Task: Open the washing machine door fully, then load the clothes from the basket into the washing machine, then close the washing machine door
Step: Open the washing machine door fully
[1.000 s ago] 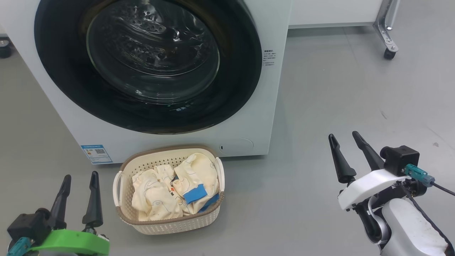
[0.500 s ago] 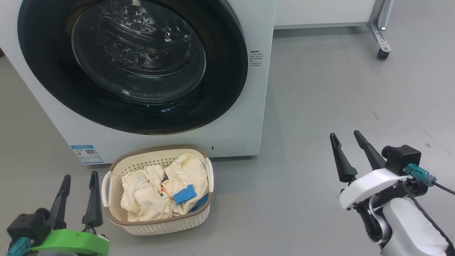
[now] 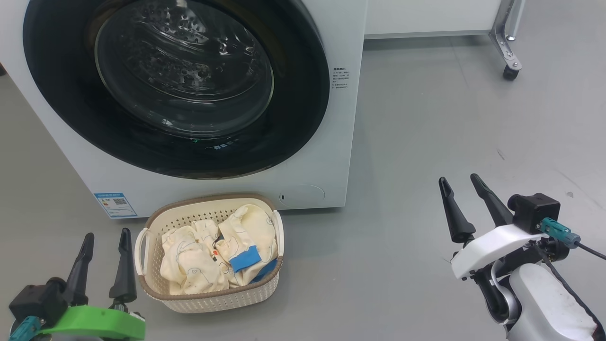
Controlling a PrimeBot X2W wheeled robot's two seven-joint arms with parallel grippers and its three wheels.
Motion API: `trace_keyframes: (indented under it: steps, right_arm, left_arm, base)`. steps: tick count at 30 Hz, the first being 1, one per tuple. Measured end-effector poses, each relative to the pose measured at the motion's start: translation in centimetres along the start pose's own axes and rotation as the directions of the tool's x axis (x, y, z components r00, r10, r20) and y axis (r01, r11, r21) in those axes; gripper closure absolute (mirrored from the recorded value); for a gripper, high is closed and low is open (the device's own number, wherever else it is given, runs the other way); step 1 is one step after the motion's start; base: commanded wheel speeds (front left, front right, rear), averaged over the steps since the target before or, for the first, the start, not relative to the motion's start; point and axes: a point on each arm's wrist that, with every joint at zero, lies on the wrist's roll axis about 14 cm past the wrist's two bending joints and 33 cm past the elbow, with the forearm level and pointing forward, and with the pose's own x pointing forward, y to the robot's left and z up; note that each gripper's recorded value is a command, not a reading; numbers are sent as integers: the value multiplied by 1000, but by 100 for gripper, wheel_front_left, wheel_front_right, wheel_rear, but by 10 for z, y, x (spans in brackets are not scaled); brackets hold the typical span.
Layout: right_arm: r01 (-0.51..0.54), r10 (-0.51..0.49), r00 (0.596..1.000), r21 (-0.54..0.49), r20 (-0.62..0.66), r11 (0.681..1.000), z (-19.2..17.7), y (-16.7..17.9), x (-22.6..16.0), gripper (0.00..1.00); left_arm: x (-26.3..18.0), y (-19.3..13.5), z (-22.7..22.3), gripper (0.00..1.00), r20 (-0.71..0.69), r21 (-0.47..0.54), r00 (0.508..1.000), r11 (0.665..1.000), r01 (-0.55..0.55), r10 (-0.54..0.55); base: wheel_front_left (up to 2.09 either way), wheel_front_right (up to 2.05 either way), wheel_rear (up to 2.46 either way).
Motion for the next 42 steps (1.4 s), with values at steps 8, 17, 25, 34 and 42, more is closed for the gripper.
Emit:
trace_keyframes:
  steps: [8, 17, 25, 34, 42]
  right_arm:
    - [3, -3, 1000, 2, 0, 1000, 0, -1, 0, 0]
    - [1, -1, 1000, 2, -5, 1000, -2, 0, 1, 0]
    - [-6, 6, 1000, 7, -10, 1000, -4, 1, 2, 0]
    - [1, -1, 1000, 6, -11, 1000, -4, -4, 8, 0]
    - [0, 0, 1000, -27, 13, 1000, 8, -13, 23, 0]
  left_arm:
    - [0, 0, 0, 0, 1, 0, 1000, 1000, -1, 1]
    - [-1, 1, 0, 0, -1, 1, 1000, 1000, -5, 5]
    - [-2, 1, -3, 0, -9, -5, 1000, 1000, -4, 4]
    - [-1, 4, -9, 0, -25, -26, 1000, 1000, -14, 14]
    - [2, 9, -13, 0, -35, -36, 999, 999, -29, 28]
  base:
    - [0, 0, 0]
    - [0, 0, 0]
    - [0, 0, 0]
    - [0, 0, 0]
    - [0, 0, 0]
